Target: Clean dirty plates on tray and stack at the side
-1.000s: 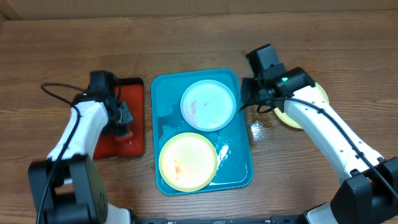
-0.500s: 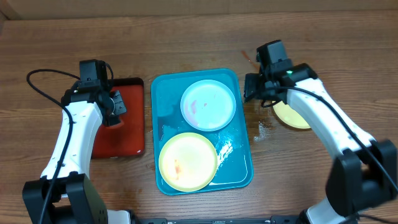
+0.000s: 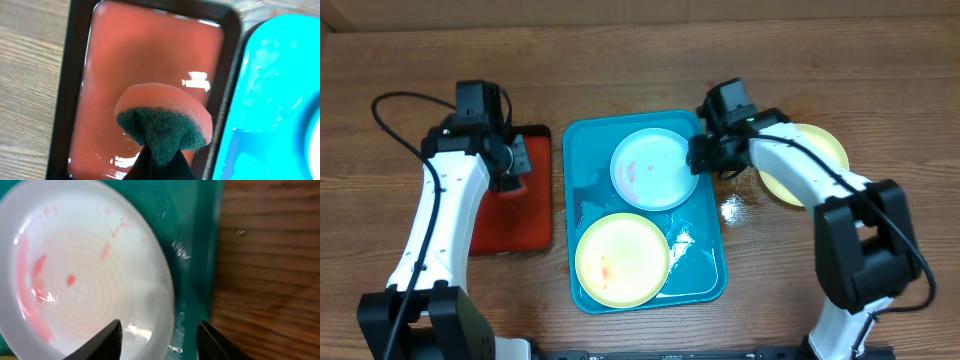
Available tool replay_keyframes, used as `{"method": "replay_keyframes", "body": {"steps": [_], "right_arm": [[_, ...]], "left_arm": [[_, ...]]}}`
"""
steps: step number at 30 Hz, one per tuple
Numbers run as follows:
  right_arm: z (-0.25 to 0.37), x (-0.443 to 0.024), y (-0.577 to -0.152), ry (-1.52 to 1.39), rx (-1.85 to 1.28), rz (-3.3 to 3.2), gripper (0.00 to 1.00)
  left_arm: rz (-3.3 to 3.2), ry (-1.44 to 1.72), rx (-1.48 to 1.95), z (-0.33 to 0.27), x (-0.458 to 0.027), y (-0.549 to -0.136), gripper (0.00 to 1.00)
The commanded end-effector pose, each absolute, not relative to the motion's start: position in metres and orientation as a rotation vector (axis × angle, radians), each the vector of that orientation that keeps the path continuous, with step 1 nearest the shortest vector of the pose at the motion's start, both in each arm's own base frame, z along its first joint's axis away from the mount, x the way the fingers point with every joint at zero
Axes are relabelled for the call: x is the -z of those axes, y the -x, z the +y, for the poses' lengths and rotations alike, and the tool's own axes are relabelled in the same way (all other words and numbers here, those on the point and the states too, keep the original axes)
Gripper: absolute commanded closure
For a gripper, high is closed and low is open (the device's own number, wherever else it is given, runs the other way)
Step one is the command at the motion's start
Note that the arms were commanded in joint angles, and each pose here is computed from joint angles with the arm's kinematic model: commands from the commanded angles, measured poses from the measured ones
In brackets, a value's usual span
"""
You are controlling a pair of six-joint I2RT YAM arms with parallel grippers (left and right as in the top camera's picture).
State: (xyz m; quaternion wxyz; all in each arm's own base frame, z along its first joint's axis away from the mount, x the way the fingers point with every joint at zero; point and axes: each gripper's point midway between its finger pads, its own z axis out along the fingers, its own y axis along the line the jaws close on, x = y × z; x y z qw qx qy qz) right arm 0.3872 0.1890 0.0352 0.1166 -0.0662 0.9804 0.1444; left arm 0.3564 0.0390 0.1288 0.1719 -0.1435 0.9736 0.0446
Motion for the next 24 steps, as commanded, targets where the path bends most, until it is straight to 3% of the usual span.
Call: {"method": "replay_keyframes", "body": {"steps": [1, 8, 10, 11, 18, 24], "right_arm": [[0.183, -0.013, -0.39, 0.18, -0.273, 2.889, 0.51], [0.188, -0.009, -0.388, 0.189, -0.302, 2.896, 0.67], [0.192, -0.01, -0.386, 0.209, -0.34, 2.9, 0.91], [0.195, -0.01, -0.384, 0.216, -0.365, 2.906, 0.96], [0.213, -0.009, -0.365, 0.278, -0.399, 2.946, 0.96], [0.208, -0.007, -0.37, 0.132, -0.312, 2.942, 0.96]], "left_arm": [[2.747, 0.291, -0.099, 0.023, -0.145, -0.367, 0.96], [2.743, 0.159, -0.05, -0.006, -0.147, -0.371, 0.96], [2.734, 0.158, -0.016, -0.011, -0.148, -0.374, 0.96], [2.727, 0.148, 0.04, -0.018, -0.149, -0.376, 0.96], [2.609, -0.012, 0.4, -0.097, -0.158, -0.403, 0.96], [2.666, -0.088, 0.486, -0.172, -0.106, -0.413, 0.96]]}}
